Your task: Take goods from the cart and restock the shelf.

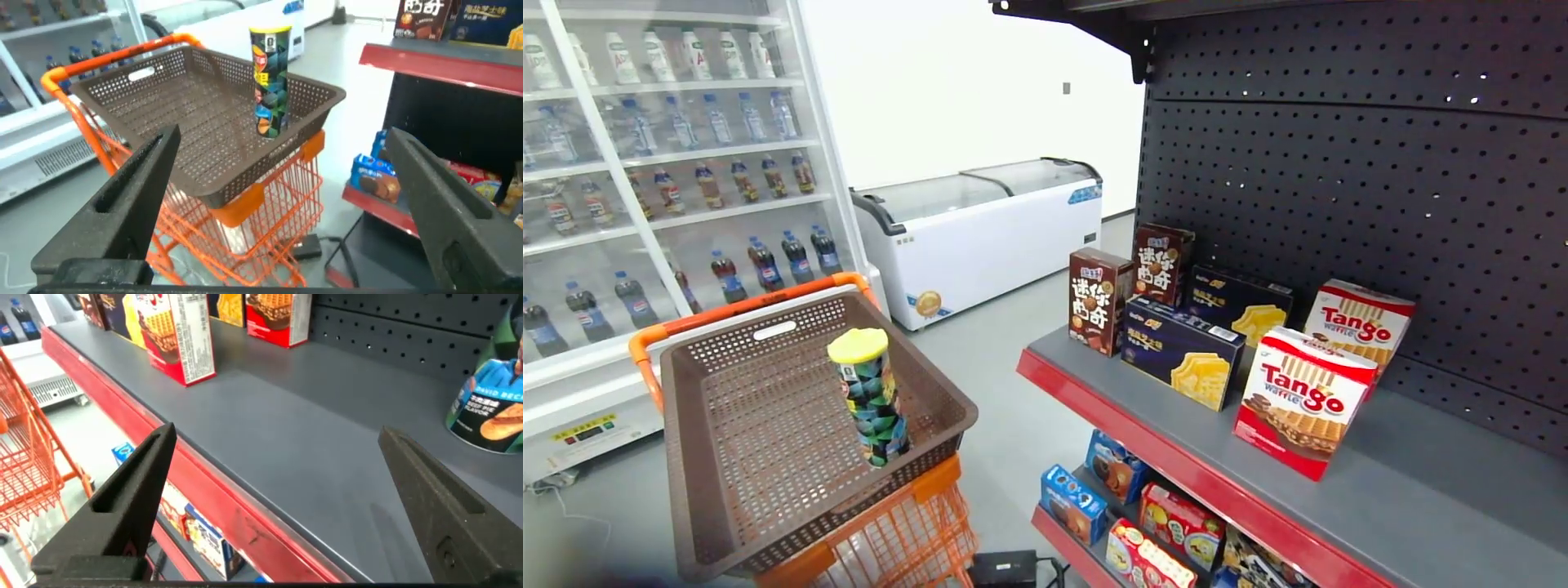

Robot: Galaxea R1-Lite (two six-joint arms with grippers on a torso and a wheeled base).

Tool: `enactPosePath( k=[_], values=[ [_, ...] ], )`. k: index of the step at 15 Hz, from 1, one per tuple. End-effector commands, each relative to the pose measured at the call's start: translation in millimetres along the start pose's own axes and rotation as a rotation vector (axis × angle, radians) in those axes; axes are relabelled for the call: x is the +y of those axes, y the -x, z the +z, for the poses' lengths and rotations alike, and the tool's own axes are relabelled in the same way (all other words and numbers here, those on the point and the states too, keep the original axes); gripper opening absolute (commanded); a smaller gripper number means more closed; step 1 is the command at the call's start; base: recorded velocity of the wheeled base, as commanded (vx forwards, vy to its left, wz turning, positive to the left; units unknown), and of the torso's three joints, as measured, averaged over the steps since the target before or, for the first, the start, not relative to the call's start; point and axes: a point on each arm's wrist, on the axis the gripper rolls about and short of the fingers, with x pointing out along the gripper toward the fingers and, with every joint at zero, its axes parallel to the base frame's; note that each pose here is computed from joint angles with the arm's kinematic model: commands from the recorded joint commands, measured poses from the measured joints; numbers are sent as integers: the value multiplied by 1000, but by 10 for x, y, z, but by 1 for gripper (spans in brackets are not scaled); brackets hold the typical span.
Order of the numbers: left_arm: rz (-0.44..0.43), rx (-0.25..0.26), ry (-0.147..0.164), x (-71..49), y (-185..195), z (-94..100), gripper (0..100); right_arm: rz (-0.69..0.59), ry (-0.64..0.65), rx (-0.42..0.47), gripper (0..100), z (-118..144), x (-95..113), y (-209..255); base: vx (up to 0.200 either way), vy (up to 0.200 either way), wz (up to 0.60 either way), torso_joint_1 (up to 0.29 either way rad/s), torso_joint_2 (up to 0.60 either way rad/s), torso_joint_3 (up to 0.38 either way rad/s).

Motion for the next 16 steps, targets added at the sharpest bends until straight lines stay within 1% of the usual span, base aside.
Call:
enactPosePath(
  k=[1, 2, 3, 4, 5, 6, 7, 8, 9, 10, 11, 13, 14, 15, 16],
  values=[
    [-5, 144, -7, 36, -214, 406, 100, 0, 0, 1, 100, 0, 0, -1, 0, 0, 0, 0, 0, 0],
    [19, 192, -5, 54, -333, 528, 100, 0, 0, 1, 100, 0, 0, -1, 0, 0, 0, 0, 0, 0],
    [27, 259, -3, 76, -507, 644, 100, 0, 0, 1, 100, 0, 0, -1, 0, 0, 0, 0, 0, 0],
    [21, 317, -12, 95, -696, 739, 100, 0, 0, 1, 100, 0, 0, -1, 0, 0, 0, 0, 0, 0],
    [21, 320, -13, 96, -708, 742, 100, 0, 0, 1, 100, 0, 0, -1, 0, 0, 0, 0, 0, 0],
    [14, 400, -76, 125, -986, 779, 100, 0, 0, 1, 100, 0, 0, -1, 0, 0, 0, 0, 0, 0],
    [33, 435, -77, 158, -1102, 757, 100, 0, 0, 1, 100, 0, 0, -1, 0, 0, 0, 0, 0, 0],
    [40, 445, -76, 178, -1161, 751, 100, 0, 0, 1, 100, 0, 0, -1, 0, 0, 0, 0, 0, 0],
    [-13, 484, -68, 200, -1348, 693, 100, 0, 0, 1, 100, 0, 0, -1, 0, 0, 0, 0, 0, 0],
    [-52, 484, -58, 204, -1454, 666, 100, 0, 0, 1, 100, 0, 0, -1, 0, 0, 0, 0, 0, 0],
    [-69, 487, -53, 210, -1553, 639, 100, 0, 0, 1, 100, 0, 0, -1, 0, 0, 0, 0, 0, 0],
    [-80, 504, -71, 234, -1798, 556, 100, 0, 0, 1, 100, 0, 0, -1, 0, 0, 0, 0, 0, 0],
    [-82, 505, -89, 255, -1965, 488, 100, 0, 0, 1, 100, 0, 0, -1, 0, 0, 0, 0, 0, 0],
    [-80, 495, -92, 268, -2047, 464, 100, 0, 0, 1, 100, 0, 0, -1, 0, 0, 0, 0, 0, 0],
    [-80, 495, -93, 287, -2234, 371, 100, 0, 0, 1, 100, 0, 0, -1, 0, 0, 0, 0, 0, 0]
  ],
)
